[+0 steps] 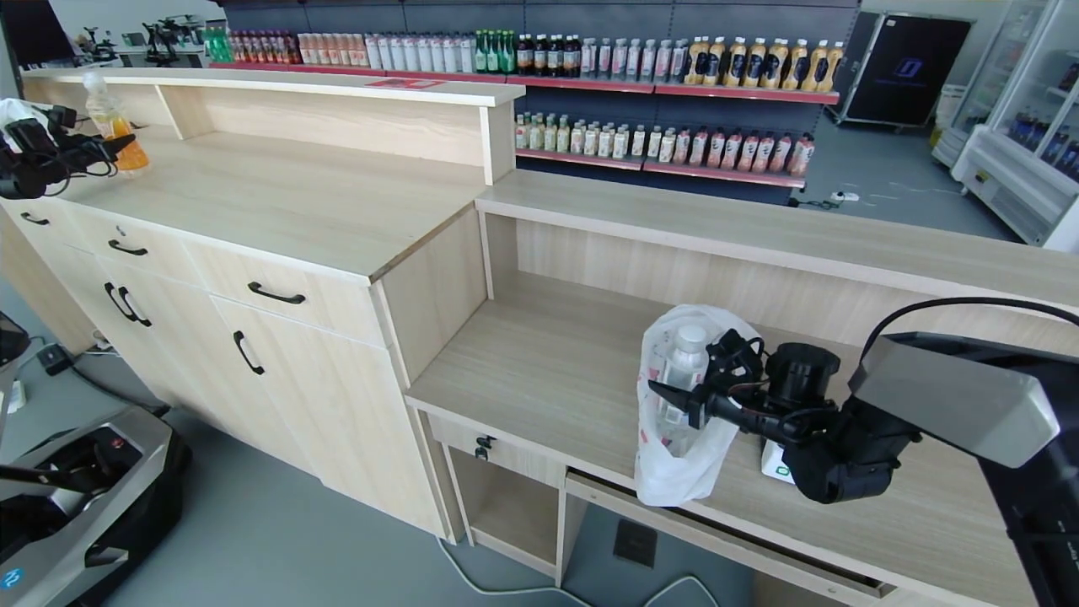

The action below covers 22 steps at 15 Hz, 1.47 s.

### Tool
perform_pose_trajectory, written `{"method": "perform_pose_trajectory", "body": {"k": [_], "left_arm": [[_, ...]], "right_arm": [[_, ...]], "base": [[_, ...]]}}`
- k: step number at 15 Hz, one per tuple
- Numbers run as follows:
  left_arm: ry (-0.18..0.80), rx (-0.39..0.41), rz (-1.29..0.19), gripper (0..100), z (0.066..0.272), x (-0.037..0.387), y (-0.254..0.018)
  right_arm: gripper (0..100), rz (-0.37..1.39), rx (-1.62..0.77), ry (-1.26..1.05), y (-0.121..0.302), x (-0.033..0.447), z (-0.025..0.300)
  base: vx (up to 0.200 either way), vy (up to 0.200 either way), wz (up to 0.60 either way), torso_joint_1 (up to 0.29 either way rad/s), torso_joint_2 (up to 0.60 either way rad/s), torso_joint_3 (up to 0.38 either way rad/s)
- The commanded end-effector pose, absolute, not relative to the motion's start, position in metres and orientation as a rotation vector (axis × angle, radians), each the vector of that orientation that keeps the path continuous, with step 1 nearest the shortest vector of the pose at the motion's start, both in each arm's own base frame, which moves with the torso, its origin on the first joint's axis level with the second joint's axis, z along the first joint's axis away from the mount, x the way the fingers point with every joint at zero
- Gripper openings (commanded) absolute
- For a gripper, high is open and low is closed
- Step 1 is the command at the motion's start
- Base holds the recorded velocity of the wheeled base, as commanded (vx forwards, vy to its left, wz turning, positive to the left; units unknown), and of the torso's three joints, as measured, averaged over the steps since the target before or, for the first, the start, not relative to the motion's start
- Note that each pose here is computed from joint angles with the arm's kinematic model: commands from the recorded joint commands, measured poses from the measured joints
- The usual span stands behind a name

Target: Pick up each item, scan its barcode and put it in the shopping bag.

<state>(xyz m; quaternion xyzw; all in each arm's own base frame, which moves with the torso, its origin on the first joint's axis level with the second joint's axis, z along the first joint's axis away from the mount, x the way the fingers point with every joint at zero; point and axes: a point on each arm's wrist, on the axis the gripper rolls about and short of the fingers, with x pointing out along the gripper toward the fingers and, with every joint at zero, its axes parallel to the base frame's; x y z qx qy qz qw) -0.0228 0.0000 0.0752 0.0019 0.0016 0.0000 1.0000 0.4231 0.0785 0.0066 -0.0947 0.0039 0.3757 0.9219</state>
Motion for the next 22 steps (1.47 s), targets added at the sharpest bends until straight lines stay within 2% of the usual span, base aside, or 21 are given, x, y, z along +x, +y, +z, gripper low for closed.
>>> {"method": "perform_pose_trajectory", "body": {"k": [1, 8, 9, 13, 16, 18, 20, 22], "left_arm": [[0.003, 0.005, 0.000, 100, 0.075, -0.023, 0.000], [0.003, 0.005, 0.000, 100, 0.075, -0.023, 0.000], [0.003, 0.005, 0.000, 100, 0.075, -0.023, 0.000], [0.003, 0.005, 0.000, 100, 0.075, -0.023, 0.000], [0.003, 0.005, 0.000, 100, 0.075, -0.023, 0.000], [0.003, 0.005, 0.000, 100, 0.075, -0.023, 0.000], [0.003, 0.005, 0.000, 100, 0.075, -0.023, 0.000], [0.003, 0.005, 0.000, 100, 0.075, -0.023, 0.000]], "right_arm": [[0, 0.780, -0.202, 0.033, 0.079, 0.424, -0.010], [0, 0.792, -0.230, 0.029, 0.076, 0.424, -0.019], [100, 0.791, -0.232, 0.027, 0.076, 0.423, -0.017], [100, 0.802, -0.230, 0.006, 0.075, 0.418, 0.002], [100, 0.824, -0.169, -0.046, 0.075, 0.407, 0.050], [100, 0.816, -0.163, -0.084, 0.072, 0.391, 0.095], [100, 0.767, -0.189, -0.100, 0.052, 0.365, 0.131], [100, 0.694, -0.236, -0.103, 0.024, 0.323, 0.151]], "base": [[0.000, 0.000, 0.00, 0.000, 0.00, 0.000], [0.000, 0.000, 0.00, 0.000, 0.00, 0.000], [0.000, 0.000, 0.00, 0.000, 0.00, 0.000], [0.000, 0.000, 0.00, 0.000, 0.00, 0.000], [0.000, 0.000, 0.00, 0.000, 0.00, 0.000], [0.000, 0.000, 0.00, 0.000, 0.00, 0.000], [0.000, 0.000, 0.00, 0.000, 0.00, 0.000], [0.000, 0.000, 0.00, 0.000, 0.00, 0.000]]}}
